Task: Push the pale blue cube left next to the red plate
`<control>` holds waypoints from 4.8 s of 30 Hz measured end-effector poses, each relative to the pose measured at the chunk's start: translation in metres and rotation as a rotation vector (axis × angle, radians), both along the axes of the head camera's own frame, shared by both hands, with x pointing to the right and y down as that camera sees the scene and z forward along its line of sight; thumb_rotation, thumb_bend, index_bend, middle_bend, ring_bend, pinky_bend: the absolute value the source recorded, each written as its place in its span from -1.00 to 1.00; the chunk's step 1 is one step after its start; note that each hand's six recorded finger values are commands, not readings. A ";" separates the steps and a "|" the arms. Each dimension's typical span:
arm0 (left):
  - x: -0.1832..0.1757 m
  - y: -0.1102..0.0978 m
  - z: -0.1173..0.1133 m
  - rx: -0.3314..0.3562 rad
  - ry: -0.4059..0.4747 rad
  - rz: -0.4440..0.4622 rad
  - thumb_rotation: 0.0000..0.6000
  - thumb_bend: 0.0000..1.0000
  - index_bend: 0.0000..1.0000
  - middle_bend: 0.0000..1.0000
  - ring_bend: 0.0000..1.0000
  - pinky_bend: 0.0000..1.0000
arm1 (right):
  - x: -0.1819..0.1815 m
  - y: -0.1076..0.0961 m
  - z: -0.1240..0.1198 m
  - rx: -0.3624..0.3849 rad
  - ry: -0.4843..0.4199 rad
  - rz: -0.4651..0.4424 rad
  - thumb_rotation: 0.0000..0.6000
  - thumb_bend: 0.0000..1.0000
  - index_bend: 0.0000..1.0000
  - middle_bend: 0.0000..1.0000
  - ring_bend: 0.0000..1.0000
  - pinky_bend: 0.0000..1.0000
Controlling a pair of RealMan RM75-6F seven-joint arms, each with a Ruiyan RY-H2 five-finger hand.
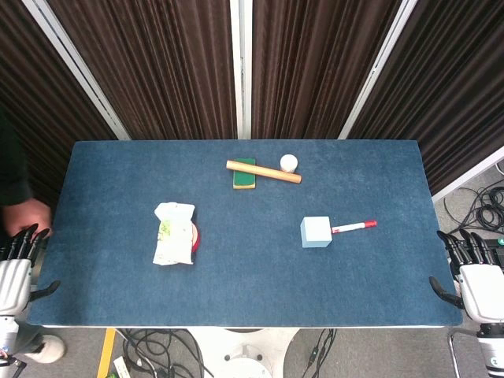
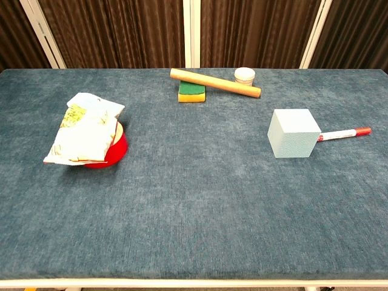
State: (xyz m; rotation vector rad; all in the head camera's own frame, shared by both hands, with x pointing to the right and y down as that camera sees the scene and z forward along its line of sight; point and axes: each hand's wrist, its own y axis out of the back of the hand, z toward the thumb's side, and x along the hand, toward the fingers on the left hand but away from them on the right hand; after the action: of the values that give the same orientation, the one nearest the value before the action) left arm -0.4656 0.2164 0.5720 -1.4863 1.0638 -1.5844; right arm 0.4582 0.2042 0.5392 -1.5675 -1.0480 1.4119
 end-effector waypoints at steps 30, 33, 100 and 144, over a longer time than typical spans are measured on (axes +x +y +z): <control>-0.004 0.009 -0.004 -0.018 0.006 -0.016 1.00 -0.67 -0.70 -0.71 -0.82 -0.75 | -0.050 -0.071 0.070 -0.193 0.050 -0.133 1.00 -0.62 -0.59 -0.51 -0.98 -0.86; -0.006 0.011 -0.004 -0.023 0.004 -0.024 1.00 -0.67 -0.70 -0.71 -0.82 -0.75 | -0.065 -0.089 0.097 -0.229 0.086 -0.174 1.00 -0.65 -0.58 -0.52 -0.98 -0.84; -0.016 0.021 -0.002 -0.046 0.010 -0.064 1.00 -0.69 -0.69 -0.71 -0.82 -0.75 | -0.077 -0.123 0.215 -0.295 0.265 -0.201 1.00 -0.31 0.22 0.07 -0.67 -0.71; -0.023 0.030 -0.001 -0.049 0.017 -0.081 1.00 -0.69 -0.69 -0.71 -0.82 -0.75 | -0.286 -0.125 0.217 -0.335 0.084 -0.440 1.00 -0.31 0.25 0.08 -0.66 -0.73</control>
State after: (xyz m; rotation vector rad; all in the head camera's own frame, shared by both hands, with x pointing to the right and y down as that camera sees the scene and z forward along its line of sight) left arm -0.4883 0.2467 0.5711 -1.5083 1.1153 -1.6670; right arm 0.1719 0.0788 0.7565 -1.8190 -0.3897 1.3697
